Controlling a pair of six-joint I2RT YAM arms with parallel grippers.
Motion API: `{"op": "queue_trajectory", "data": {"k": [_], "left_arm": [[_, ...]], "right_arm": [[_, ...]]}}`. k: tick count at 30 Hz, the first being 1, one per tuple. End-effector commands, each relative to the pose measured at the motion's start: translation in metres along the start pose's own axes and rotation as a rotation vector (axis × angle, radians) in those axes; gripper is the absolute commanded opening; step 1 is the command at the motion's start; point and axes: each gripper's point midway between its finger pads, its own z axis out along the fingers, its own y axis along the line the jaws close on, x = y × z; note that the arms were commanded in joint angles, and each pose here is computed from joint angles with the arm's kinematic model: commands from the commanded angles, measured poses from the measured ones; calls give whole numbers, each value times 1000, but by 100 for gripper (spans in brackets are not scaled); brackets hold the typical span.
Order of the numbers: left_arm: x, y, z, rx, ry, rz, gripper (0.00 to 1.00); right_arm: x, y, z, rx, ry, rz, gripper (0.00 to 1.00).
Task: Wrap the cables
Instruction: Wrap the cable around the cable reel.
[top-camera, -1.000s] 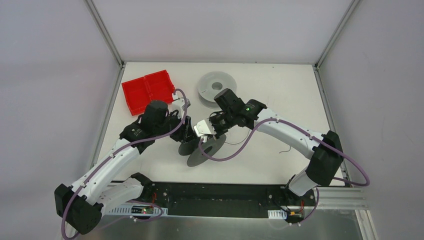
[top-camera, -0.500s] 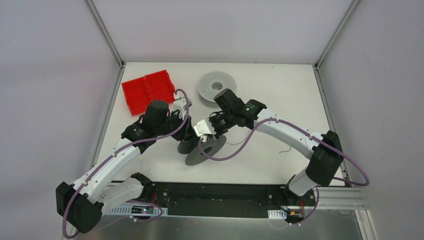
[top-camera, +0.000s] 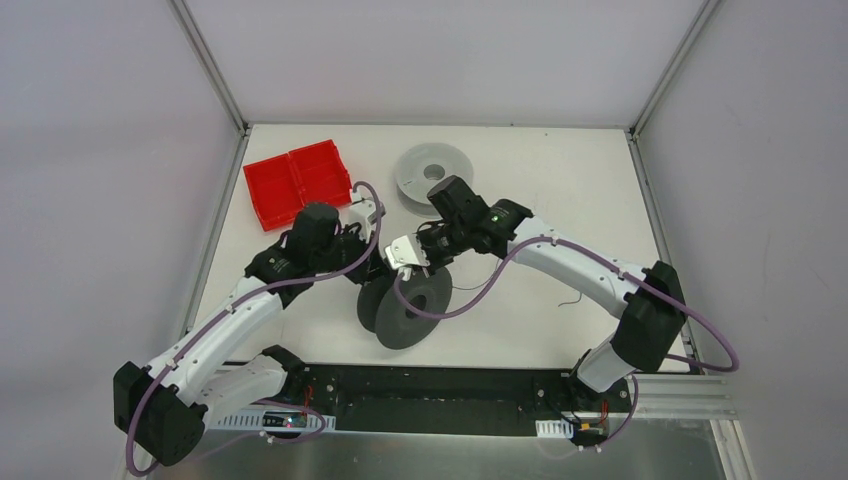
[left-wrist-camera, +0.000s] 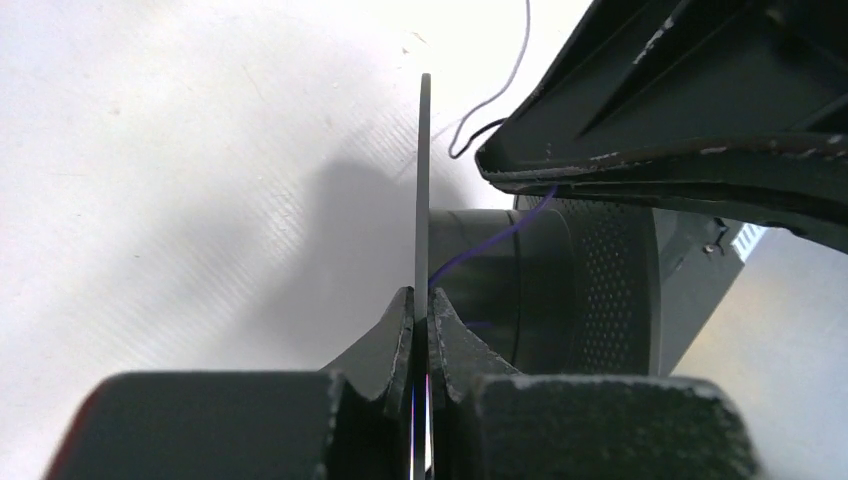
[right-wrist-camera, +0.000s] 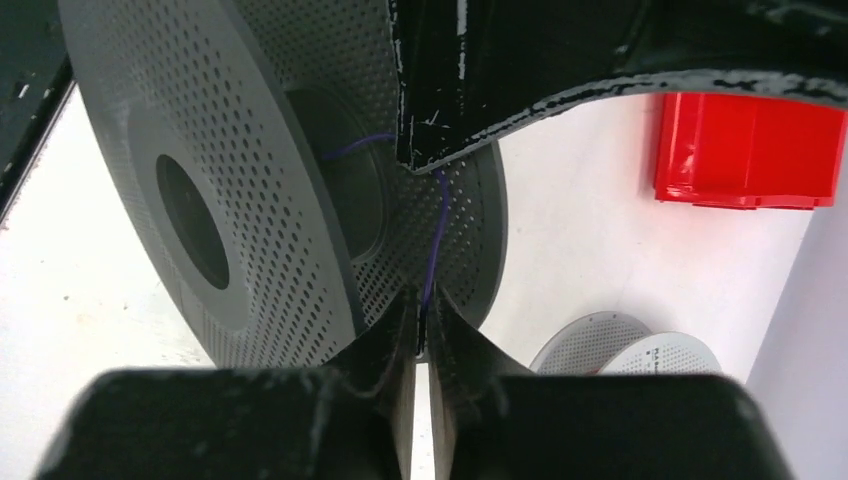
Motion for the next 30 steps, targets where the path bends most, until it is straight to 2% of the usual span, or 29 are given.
{"op": "queue_trajectory", "data": {"k": [1,7,11,16,18,20,24,30], "left_arm": [[-17,8,-7,-54,-84,32,0],[-27,7,-19,-77,-142,64,0],[-32,8,-27,-107,-171,53,0],[-34,18,-38,-184,-178,27,0],[-36,21,-43,-218,-188,12,0],[-41,24,-50,-253,-207,3,0],[-47,30,-64,-322,-233,-26,0],[-54,32,-83,-379,-279,-72,0]], "right_arm": [[-11,3,0,-6,-45,28,13],[-14,-1,-11,44,-75,72,23],[-24,-9,-30,119,-157,142,31],[-35,-10,-50,208,-249,221,34],[-31,-6,-54,257,-271,260,41],[-32,-14,-62,341,-302,358,43],[-33,-40,-86,566,-403,692,43],[-20,-26,-91,657,-454,806,42]]}}
